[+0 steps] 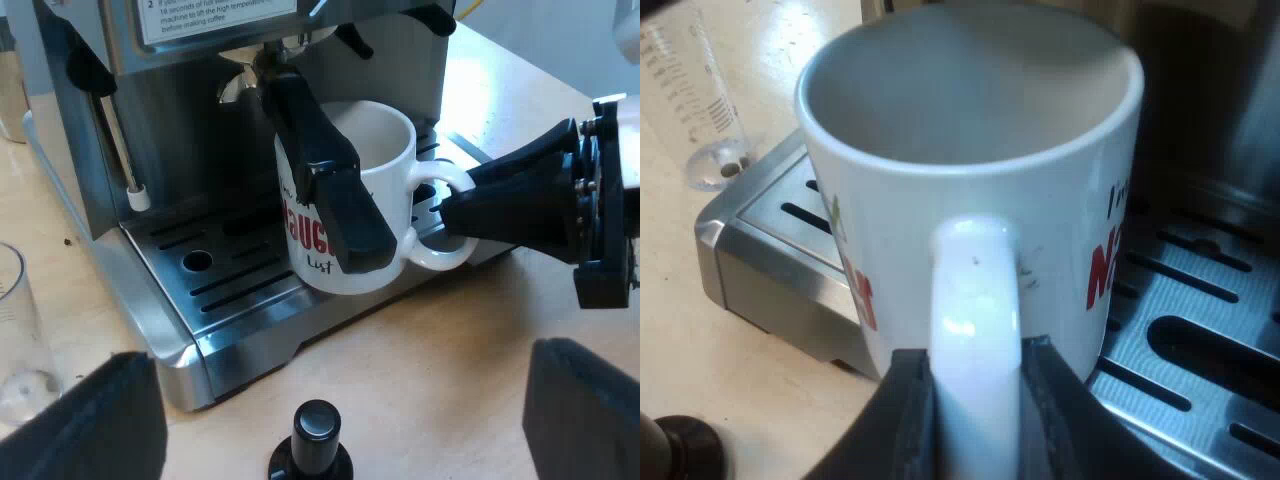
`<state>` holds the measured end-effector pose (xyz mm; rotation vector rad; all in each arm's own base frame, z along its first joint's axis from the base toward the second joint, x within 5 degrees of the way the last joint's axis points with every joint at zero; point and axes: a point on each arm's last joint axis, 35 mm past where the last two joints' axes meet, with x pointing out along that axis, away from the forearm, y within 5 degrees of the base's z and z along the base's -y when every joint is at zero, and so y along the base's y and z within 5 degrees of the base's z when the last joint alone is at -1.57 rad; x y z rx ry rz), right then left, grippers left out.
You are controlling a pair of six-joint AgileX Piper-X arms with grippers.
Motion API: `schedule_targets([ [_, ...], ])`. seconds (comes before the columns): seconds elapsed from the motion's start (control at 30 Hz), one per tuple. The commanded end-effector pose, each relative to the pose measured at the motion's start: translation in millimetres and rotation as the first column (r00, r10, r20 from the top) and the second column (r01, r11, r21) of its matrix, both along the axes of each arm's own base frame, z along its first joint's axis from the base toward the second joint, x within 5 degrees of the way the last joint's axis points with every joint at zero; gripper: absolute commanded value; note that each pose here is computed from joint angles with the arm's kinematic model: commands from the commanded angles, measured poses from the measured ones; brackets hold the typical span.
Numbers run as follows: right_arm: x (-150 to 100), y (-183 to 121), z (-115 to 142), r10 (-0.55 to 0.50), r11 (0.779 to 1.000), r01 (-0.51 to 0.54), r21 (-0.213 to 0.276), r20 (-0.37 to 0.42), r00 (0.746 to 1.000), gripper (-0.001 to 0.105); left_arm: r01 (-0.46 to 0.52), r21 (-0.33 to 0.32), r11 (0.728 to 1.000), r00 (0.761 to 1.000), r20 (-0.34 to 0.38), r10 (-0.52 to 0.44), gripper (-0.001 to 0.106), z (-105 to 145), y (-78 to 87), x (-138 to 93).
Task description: Remove mug from coffee machine
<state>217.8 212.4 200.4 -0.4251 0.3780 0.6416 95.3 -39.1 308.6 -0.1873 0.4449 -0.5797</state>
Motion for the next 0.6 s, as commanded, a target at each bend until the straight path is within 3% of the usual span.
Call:
schedule_targets([
  [0.03,-0.7,1.0,15.6,0.01,0.999,-0.012,0.039,0.053,0.999,0.0,0.05,-0.027,0.998,0.999,0.016,-0.05,0.079,3.5,-1.9,-0.7],
  [0.23,-5.2,-3.6,18.2,0.011,1.0,-0.011,0.015,0.028,1.0,0.0,0.111,-0.049,0.993,0.994,0.01,-0.111,0.079,3.7,-3.6,-2.2],
  [0.6,-13.8,-12.3,19.9,0.01,1.0,-0.011,0.023,0.036,0.999,0.0,0.215,-0.088,0.973,0.975,-0.045,-0.219,0.079,-0.4,-6.0,-6.9],
])
